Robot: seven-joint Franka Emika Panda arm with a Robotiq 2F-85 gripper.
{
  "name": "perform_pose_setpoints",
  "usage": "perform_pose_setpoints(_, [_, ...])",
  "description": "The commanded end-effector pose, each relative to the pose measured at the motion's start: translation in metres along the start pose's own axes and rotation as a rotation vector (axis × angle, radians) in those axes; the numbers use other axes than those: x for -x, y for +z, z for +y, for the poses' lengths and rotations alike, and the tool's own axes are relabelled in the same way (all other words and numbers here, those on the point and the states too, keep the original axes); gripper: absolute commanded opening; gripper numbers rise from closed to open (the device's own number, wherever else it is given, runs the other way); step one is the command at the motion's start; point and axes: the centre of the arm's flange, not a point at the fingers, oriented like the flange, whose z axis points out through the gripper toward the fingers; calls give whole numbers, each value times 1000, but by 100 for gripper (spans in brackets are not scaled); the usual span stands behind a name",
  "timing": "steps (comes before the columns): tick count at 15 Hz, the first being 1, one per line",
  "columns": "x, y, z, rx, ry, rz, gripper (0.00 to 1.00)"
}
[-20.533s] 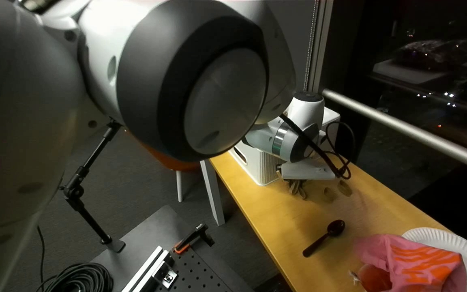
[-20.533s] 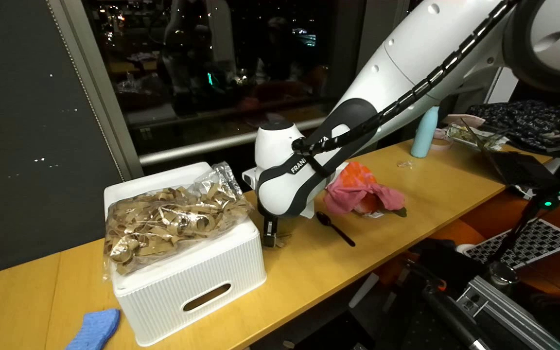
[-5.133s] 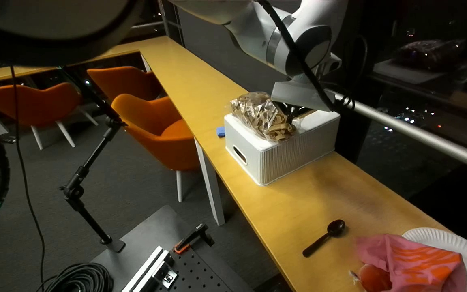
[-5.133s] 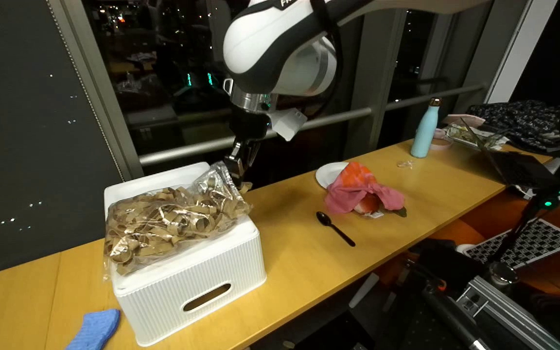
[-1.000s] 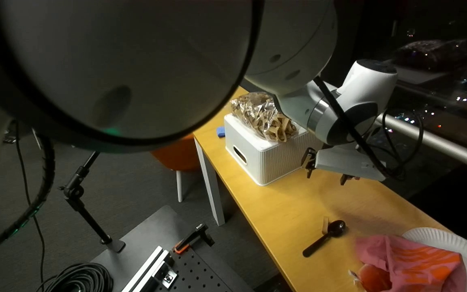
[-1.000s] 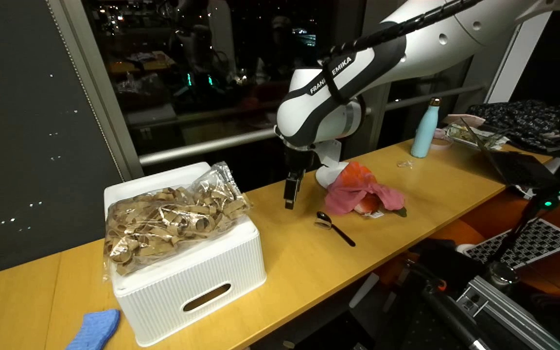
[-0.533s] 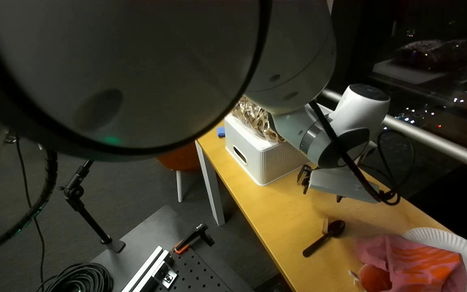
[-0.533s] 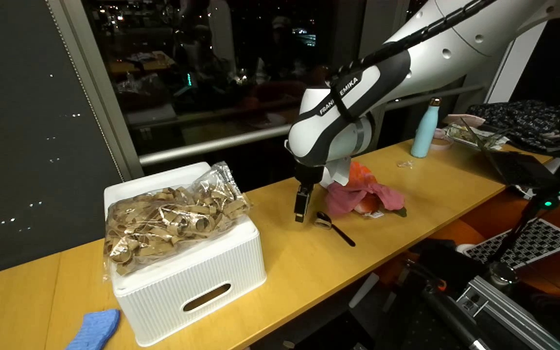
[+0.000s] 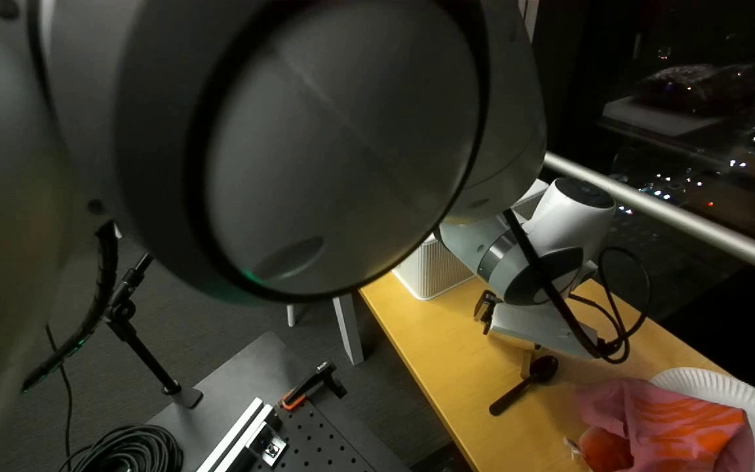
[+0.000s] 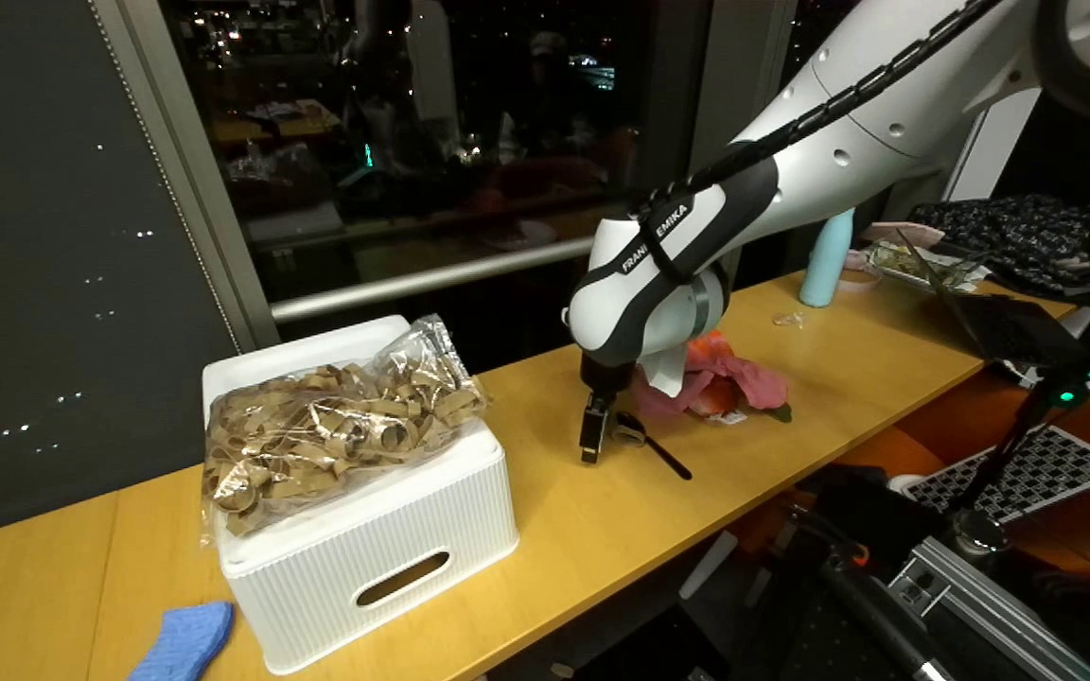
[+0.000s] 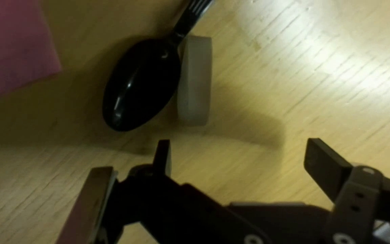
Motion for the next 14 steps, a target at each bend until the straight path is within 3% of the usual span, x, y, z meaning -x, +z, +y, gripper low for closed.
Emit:
perform_pose_setpoints(1, [3, 0, -9, 5, 13, 2, 100])
perform_pose_setpoints(9, [19, 3, -18, 50, 61, -43, 100])
perform_pose_setpoints(10, [19, 3, -17, 58, 61, -43, 75])
perform_pose_setpoints(11, [19, 3, -19, 68, 59, -43, 72])
perform_pose_setpoints(14, [17, -1, -20, 98, 54, -41, 49])
